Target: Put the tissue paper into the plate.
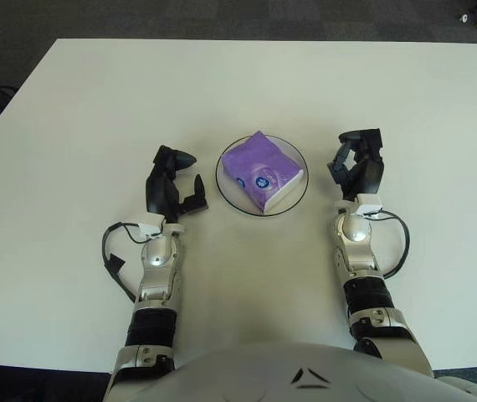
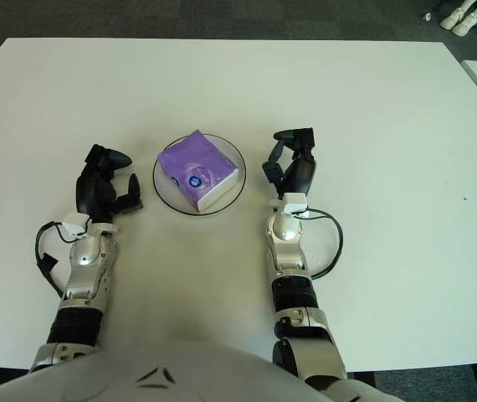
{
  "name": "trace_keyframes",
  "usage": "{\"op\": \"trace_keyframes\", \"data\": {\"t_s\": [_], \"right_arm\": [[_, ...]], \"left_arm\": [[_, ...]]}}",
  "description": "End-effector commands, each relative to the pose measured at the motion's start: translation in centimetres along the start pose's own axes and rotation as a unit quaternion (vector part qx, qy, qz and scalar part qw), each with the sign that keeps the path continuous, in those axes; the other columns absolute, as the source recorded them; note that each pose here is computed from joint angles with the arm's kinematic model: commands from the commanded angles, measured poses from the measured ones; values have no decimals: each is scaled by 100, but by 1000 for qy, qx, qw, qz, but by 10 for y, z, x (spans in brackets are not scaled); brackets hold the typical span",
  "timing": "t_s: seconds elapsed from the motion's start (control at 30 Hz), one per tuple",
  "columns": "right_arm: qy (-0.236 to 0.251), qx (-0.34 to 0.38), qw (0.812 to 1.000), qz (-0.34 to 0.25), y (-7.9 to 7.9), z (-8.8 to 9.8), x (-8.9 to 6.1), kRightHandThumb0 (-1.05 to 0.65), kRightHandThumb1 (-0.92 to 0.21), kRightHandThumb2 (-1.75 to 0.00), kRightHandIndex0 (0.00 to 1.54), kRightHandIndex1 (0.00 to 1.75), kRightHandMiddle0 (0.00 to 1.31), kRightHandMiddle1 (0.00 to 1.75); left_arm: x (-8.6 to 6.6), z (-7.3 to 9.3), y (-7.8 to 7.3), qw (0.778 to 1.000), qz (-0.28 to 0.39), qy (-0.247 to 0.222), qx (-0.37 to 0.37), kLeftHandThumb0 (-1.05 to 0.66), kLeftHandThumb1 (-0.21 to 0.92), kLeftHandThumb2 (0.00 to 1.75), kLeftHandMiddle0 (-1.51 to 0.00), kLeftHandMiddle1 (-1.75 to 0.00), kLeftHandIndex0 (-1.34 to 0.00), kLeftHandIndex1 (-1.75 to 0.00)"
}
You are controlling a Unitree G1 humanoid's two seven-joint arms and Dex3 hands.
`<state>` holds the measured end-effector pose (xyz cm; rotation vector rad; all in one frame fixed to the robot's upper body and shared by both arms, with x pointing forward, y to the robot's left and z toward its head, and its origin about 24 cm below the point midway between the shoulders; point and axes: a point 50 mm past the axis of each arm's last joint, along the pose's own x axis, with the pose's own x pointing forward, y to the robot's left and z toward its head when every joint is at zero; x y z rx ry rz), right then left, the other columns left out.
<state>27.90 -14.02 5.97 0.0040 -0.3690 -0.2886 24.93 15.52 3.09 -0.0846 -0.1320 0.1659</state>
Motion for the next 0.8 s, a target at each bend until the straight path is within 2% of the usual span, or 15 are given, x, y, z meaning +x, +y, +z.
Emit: {"op": "trace_keyframes", "data": {"t_s": [0.0,0.33,0.6,0.77], "right_arm": [[137,-67,988,22,-23,-42,-48,-38,-70,-84,57,133,33,175],[153,-77,984,39,-21,-36,-49,-37,-75,-76,51,126,29,175],[157,-83,983,42,-21,-32,-50,-37,-76,-75,57,122,28,175],[158,-90,982,49,-22,-31,-50,-36,-81,-69,60,119,26,175]], "left_arm": [[-22,-33,7,996,10,90,8,-1,22,143,-68,-172,-46,-175],[-22,-33,6,996,9,89,14,-1,21,144,-70,-170,-46,-175],[-22,-33,6,996,7,90,13,-1,21,144,-72,-168,-46,-175],[-22,-34,7,996,7,90,12,-1,20,144,-72,-169,-46,-175]]}}
